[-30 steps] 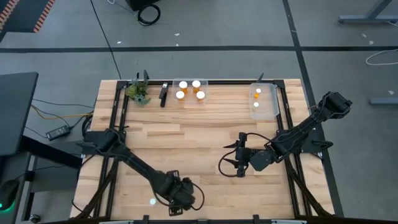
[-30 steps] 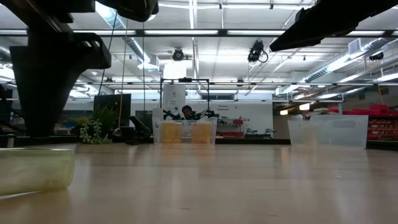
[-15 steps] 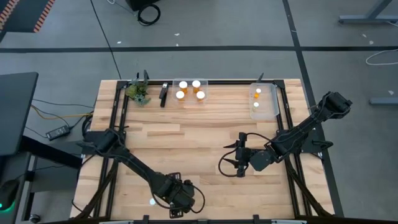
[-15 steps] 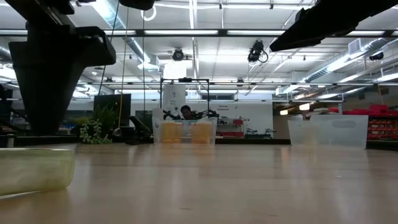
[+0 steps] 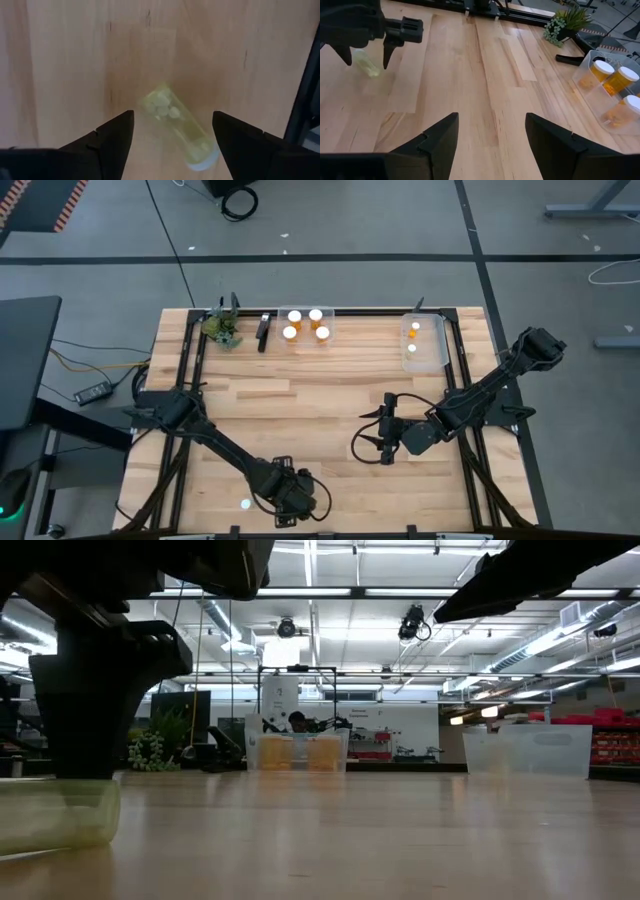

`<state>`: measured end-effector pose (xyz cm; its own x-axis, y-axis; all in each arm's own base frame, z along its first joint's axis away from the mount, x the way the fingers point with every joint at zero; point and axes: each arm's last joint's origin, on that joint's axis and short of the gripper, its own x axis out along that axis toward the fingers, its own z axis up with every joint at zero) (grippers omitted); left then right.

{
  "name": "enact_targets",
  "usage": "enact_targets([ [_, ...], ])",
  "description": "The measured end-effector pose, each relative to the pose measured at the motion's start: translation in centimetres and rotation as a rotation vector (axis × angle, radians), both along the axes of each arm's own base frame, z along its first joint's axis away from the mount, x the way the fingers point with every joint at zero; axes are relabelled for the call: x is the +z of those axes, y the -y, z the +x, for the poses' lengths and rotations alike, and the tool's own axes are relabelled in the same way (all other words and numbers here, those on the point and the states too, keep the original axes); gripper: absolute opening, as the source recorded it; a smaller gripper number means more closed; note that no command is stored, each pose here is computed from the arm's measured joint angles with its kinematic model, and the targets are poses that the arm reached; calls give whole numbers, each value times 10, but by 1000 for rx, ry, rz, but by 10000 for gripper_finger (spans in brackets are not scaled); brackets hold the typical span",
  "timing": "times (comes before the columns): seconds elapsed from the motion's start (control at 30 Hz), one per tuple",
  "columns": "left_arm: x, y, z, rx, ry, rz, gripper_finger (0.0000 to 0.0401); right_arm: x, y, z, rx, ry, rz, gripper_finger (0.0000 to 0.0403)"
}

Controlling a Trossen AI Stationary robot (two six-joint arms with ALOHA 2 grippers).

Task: Pick and place medicine bottles into bin by pill shape (circle, oval)
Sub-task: Put the top small yellow pill bottle into the right transparent bin

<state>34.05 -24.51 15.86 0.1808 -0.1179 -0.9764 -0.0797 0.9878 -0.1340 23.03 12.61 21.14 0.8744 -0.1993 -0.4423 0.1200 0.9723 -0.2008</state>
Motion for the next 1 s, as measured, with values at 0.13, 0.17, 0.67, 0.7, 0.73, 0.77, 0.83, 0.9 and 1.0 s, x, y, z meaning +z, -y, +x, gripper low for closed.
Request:
enact_targets([
  [0.13,0,-2,-1,-90,6,45,277,0,0,0,0,-1,-1,236],
  [0.17,0,-2,-1,-119,9,57,277,0,0,0,0,-1,-1,236],
  [0.67,-2,-17,-12,-491,-73,307,258,0,0,0,0,-1,-1,236],
  [0.7,-2,-19,-11,-492,-81,314,254,0,0,0,0,-1,-1,236],
  [0.73,-2,-21,-10,-491,-90,318,250,0,0,0,0,-2,-2,236],
  [0.77,-2,-24,-9,-487,-97,320,245,0,0,0,0,-1,-1,236],
  [0.83,-2,-29,-7,-474,-105,321,236,0,0,0,0,-1,-1,236],
  [0.9,-2,-33,-4,-462,-108,319,227,0,0,0,0,-1,-1,236],
  [1.0,-2,-37,-2,-467,-116,306,214,0,0,0,0,-1,-2,236],
])
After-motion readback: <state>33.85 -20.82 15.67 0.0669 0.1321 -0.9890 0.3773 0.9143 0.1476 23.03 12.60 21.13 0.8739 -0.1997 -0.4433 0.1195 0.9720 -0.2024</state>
